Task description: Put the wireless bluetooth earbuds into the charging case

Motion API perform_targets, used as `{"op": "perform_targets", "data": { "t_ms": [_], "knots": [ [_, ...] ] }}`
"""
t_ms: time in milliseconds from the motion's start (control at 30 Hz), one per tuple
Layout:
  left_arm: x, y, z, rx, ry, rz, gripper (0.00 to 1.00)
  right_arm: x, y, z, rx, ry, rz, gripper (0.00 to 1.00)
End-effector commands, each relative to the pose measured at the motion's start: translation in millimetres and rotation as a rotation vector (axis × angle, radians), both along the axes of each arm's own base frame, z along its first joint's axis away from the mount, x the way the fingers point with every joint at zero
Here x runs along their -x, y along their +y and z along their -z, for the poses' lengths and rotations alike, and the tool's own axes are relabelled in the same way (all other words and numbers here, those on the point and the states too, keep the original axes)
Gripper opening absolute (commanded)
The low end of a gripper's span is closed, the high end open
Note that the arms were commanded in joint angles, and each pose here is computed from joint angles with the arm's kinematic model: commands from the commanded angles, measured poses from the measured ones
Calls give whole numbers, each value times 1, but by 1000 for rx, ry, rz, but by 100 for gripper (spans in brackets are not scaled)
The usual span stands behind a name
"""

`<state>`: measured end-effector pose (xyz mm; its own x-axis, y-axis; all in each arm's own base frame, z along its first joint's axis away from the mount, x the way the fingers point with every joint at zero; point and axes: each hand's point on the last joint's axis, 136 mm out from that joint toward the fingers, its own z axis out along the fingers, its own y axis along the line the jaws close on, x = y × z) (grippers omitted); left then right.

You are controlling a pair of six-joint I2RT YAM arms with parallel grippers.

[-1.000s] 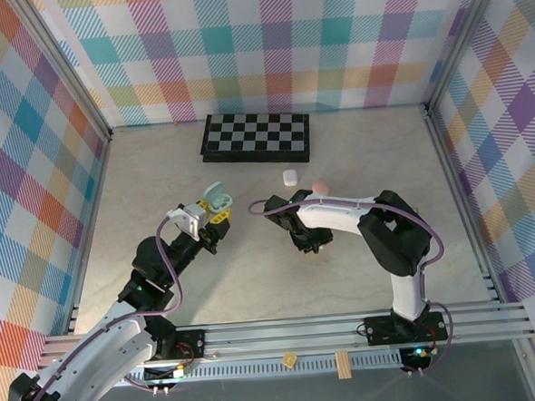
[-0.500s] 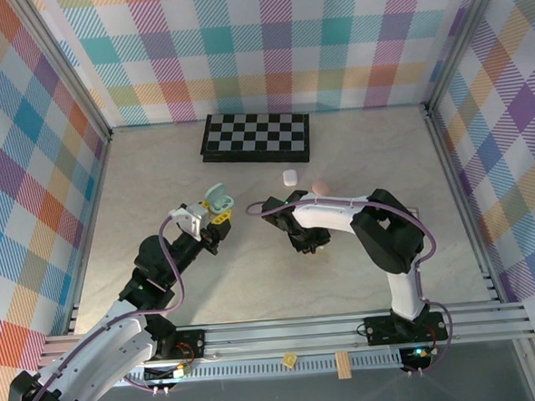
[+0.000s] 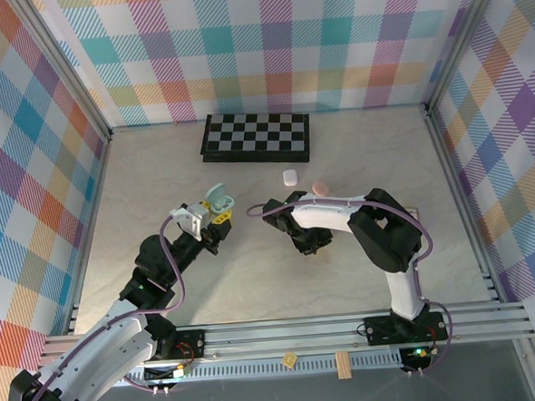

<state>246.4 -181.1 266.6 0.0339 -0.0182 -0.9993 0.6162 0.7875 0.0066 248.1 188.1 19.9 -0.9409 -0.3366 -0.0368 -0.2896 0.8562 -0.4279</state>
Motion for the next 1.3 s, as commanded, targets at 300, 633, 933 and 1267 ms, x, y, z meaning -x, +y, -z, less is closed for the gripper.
{"op": "perform_targets", "data": {
  "t_ms": [300,633,933,1267],
  "knots": [
    [3,-9,-9,16,-38,46,29,-4,2,-16,-26,-47,-29,17],
    [-7,-20,-8,22,-15,69,29,-14,32,-84,-349,-225,-157,14],
    [1,-47,-7,14,-4,228,29,8,82,-190,-820,-349,-475,12],
    [33,-75,-15,-13,-32,488,29,50,113,-289,-1294,-340,-699,12]
  ]
}}
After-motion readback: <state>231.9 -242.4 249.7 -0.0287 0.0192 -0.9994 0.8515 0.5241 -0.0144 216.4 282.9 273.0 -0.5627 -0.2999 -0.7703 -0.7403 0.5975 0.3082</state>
